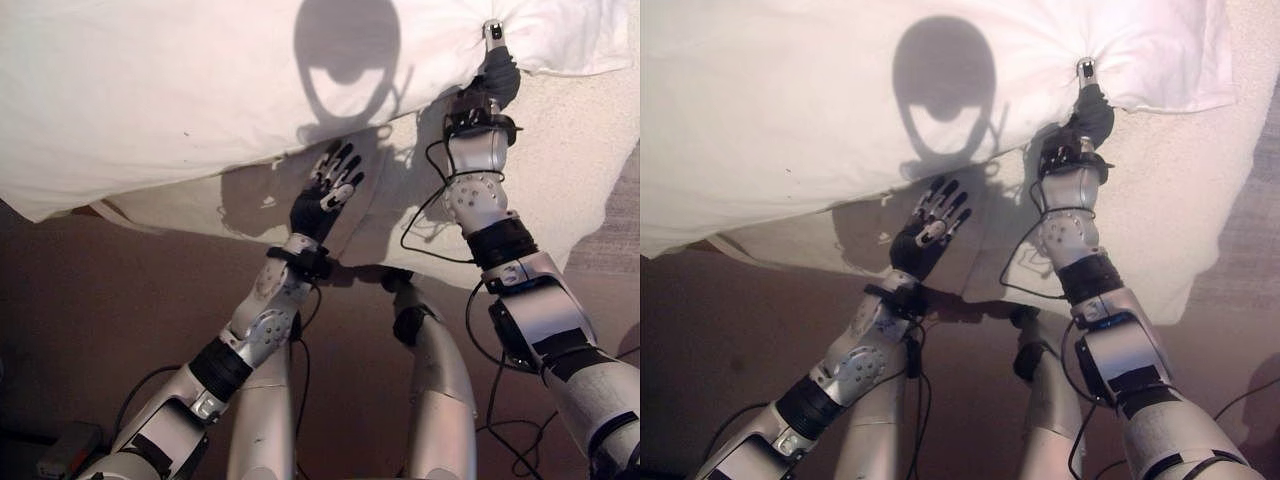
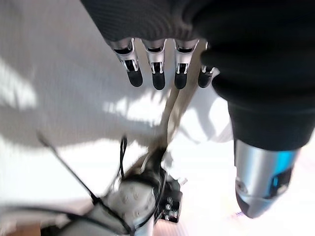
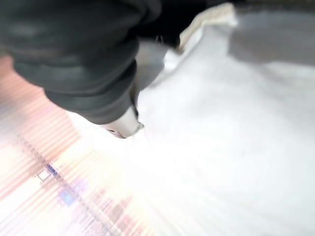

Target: Make the bed

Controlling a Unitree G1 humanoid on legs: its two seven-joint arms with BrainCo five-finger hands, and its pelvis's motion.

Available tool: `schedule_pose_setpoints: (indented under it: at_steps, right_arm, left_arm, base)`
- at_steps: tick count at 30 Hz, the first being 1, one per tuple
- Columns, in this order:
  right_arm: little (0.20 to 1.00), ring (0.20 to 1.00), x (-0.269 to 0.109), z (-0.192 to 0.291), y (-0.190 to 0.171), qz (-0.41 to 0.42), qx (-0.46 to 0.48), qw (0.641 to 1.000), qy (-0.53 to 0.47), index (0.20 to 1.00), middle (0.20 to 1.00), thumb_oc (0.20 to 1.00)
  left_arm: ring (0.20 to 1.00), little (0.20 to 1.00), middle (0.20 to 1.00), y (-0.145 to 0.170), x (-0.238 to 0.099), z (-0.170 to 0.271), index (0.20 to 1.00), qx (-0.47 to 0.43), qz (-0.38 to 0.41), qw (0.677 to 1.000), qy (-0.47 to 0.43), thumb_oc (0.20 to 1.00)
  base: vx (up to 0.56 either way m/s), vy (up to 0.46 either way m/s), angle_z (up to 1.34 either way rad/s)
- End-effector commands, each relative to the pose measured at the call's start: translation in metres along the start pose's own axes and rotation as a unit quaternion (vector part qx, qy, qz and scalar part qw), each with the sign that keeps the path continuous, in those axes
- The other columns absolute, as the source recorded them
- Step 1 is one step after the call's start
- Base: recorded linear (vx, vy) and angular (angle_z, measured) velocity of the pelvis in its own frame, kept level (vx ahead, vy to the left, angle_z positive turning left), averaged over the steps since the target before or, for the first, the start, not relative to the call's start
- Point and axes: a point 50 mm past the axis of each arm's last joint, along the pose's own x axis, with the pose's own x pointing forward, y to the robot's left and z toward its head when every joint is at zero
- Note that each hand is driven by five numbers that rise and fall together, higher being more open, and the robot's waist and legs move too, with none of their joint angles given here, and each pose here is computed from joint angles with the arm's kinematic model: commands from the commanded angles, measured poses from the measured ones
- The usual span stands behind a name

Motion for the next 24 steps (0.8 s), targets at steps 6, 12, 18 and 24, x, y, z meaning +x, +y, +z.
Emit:
schedule_pose_setpoints:
  at_steps: [6, 12, 18, 24]
  right_arm:
    - [0.2, 0.2, -0.019, 0.017, 0.032, 0.094, 0.047, 0.992, -0.067, 0.2, 0.2, 0.2]
    - [0.2, 0.2, -0.029, 0.013, 0.036, 0.113, 0.065, 0.99, -0.06, 0.2, 0.2, 0.2]
    - [0.2, 0.2, -0.035, 0.01, 0.037, 0.123, 0.072, 0.988, -0.052, 0.2, 0.2, 0.2]
    - [0.2, 0.2, -0.04, 0.005, 0.036, 0.121, 0.084, 0.988, -0.041, 0.2, 0.2, 0.2]
  left_arm:
    - [1.0, 1.0, 1.0, -0.059, 0.02, -0.026, 1.0, -0.188, -0.083, 0.978, 0.027, 1.0]
    - [1.0, 1.0, 1.0, -0.048, 0.034, -0.03, 1.0, -0.237, -0.033, 0.971, 0.008, 1.0]
    - [1.0, 1.0, 1.0, -0.035, 0.045, 0.0, 1.0, -0.256, -0.003, 0.964, -0.072, 1.0]
    - [1.0, 1.0, 1.0, -0.02, 0.05, 0.014, 1.0, -0.268, 0.034, 0.956, -0.112, 1.0]
  base:
    - [-0.01, -0.017, -0.04]
    - [-0.01, -0.015, -0.03]
    - [0.0, 0.0, 0.0]
    - [0.0, 0.0, 0.0]
